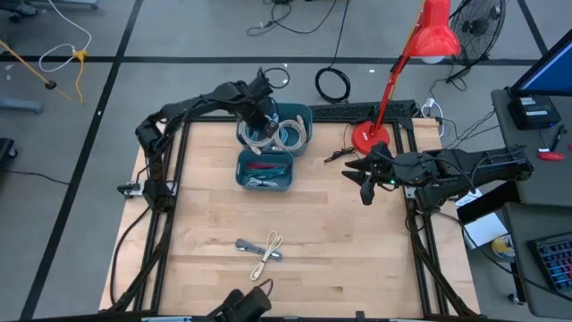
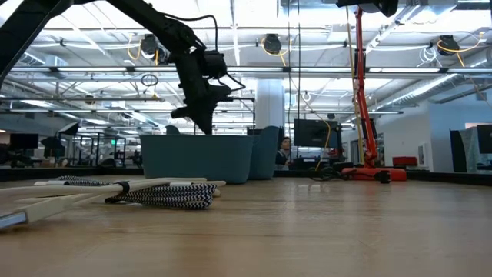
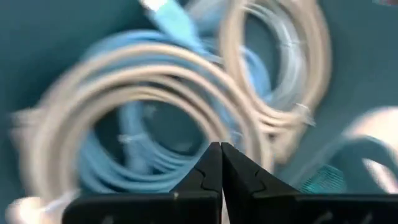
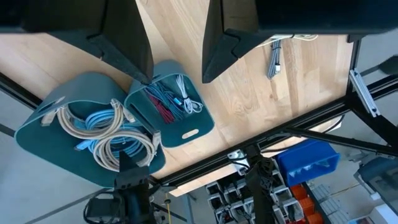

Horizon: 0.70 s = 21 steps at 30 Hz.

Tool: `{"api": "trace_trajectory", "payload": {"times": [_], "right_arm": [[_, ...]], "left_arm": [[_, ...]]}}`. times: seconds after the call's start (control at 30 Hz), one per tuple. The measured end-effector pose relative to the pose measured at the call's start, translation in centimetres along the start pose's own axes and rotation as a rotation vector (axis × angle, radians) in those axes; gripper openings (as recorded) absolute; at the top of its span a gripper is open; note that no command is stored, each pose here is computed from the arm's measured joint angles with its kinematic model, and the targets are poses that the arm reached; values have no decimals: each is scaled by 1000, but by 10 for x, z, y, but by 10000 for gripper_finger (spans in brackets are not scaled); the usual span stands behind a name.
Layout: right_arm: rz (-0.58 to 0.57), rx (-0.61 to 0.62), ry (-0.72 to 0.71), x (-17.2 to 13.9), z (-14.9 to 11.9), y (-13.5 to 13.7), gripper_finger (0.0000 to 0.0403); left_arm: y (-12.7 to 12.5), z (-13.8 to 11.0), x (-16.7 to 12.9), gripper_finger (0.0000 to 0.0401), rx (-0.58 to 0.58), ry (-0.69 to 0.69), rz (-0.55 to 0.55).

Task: Pick & Place USB Port
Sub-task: Put the brown HDMI cable into the top blue bin

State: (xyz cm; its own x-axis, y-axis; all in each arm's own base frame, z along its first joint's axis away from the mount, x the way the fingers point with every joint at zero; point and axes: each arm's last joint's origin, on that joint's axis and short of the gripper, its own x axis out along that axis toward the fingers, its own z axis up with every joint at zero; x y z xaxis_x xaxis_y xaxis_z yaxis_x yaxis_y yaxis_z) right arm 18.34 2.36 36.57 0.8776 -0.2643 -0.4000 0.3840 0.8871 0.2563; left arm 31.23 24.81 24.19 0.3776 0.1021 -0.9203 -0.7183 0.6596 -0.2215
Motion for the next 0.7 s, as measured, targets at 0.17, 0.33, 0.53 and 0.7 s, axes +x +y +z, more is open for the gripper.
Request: {"api": "trace_trajectory", "payload": {"times": [0.17, 0.33, 0.53, 0.7], "right_arm": [[0, 9, 2, 0, 0, 0, 130], [-7, 4, 14, 0, -1, -1, 130], [-6, -10, 13, 0, -1, -1, 130], [-3, -12, 6, 0, -1, 0, 130]], "left_arm": [[-20, -15, -8, 3, 120, 109, -146], [-43, -36, -20, 1, 326, 219, -140], [-35, -43, -24, 1, 377, 285, 46], [-26, -42, -25, 0, 345, 295, 26]]}}
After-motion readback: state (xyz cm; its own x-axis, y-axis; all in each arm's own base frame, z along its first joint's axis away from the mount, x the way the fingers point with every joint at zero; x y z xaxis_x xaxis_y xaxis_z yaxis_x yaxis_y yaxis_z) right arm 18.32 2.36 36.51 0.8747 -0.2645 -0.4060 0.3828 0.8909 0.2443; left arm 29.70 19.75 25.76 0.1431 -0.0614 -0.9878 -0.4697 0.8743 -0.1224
